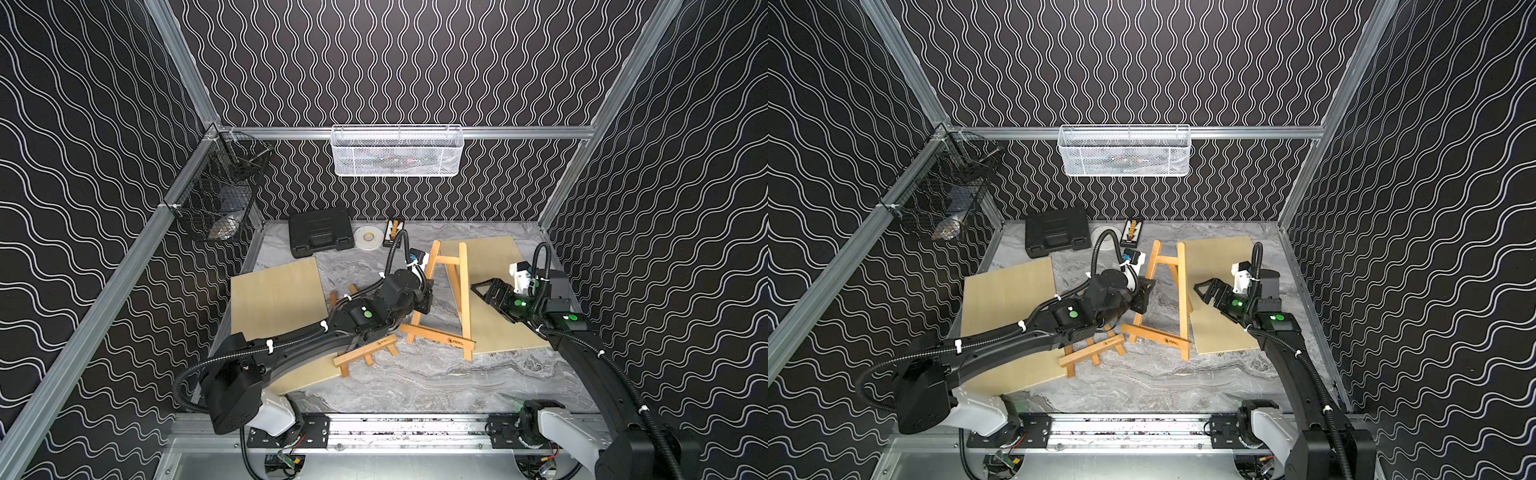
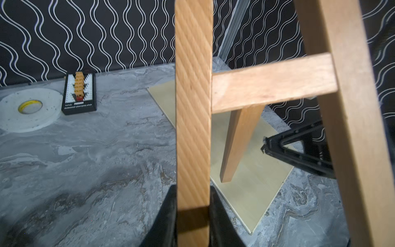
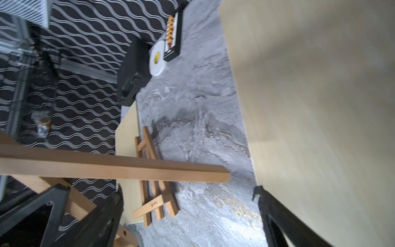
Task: Assemble the easel
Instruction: Pick up the easel at the center of the board, then unfold the easel.
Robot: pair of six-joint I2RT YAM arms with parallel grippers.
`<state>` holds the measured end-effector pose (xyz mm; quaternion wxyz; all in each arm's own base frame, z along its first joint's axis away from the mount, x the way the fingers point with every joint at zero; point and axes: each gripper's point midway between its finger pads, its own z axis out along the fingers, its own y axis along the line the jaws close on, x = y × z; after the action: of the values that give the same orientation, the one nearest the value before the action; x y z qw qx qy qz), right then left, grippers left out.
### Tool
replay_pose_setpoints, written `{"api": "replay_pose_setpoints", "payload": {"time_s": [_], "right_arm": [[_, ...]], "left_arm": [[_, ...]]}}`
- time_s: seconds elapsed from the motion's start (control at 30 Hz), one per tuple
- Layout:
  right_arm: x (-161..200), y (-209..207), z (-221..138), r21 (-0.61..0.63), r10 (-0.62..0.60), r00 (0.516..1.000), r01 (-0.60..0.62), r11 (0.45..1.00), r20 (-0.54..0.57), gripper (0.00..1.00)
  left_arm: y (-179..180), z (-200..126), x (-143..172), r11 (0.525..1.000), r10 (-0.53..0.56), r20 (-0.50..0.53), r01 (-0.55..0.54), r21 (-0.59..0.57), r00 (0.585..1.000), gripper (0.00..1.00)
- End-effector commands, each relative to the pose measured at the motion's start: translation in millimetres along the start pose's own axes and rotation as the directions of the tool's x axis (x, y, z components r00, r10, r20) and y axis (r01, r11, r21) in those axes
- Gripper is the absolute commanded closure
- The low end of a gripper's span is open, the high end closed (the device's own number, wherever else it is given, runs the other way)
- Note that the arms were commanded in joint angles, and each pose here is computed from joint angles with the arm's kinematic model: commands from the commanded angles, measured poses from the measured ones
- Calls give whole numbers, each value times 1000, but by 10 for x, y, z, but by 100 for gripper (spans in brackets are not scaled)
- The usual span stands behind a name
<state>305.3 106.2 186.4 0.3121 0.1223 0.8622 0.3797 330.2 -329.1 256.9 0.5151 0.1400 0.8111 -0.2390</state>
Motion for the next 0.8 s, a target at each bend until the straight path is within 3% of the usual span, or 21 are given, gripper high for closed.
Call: {"api": "replay_pose_setpoints", "payload": {"time_s": [0.0,0.27,0.43,0.77], "right_arm": [[-43,228,68,-113,-65,998,66,991,10,0],[57,208,316,-90,-87,995,84,992,-39,0],[-93,39,392,14,-65,998,65,998,-2,0],[2,177,134,-30,-103,994,104,994,43,0]], "left_arm": [[-139,-94,-332,998,6,99,-12,61,995,100],[-157,-191,-496,998,19,136,-27,64,991,100],[-193,-236,-513,995,30,154,-44,90,988,100],[16,-201,-642,1000,10,172,-14,24,985,100]]}}
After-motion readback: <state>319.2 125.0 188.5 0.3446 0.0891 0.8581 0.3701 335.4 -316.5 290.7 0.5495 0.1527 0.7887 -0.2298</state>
